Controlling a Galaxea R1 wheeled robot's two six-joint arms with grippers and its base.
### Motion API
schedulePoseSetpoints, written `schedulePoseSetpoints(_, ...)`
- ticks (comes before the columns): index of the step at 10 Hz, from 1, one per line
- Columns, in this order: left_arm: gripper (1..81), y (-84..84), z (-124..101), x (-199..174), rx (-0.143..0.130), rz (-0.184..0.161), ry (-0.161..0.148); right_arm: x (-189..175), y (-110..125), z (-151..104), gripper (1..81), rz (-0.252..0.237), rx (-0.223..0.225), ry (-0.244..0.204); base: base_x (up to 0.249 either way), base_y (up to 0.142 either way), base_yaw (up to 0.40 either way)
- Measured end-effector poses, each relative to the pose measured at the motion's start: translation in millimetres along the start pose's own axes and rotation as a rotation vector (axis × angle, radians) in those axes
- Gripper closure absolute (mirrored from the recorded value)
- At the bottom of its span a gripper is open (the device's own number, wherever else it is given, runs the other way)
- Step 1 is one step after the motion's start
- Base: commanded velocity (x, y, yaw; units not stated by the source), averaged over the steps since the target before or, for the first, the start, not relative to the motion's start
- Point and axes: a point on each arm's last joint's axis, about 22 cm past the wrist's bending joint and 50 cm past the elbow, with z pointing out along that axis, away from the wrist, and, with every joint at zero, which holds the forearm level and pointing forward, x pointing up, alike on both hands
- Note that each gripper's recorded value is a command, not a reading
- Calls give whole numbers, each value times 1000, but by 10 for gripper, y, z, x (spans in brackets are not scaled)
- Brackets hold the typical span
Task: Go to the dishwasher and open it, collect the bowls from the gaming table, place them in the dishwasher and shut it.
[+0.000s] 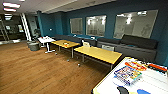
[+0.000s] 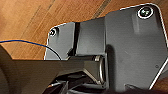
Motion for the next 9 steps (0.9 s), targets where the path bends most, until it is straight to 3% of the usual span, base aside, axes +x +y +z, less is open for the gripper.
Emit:
schedulePoseSetpoints(2,10,8,-3,-51,0,-2,-11,49,15,-1,10,-2,-1,7,0,0,-330)
schedulePoseSetpoints(3,10,-37,-2,65,4,4,7,-1,-45,16,10,1,6,0,0,0,-338)
schedulePoseSetpoints(9,10,-29,-4,24,4,3,1,-1,-17,7,10,0,2,1,0,0,-340)
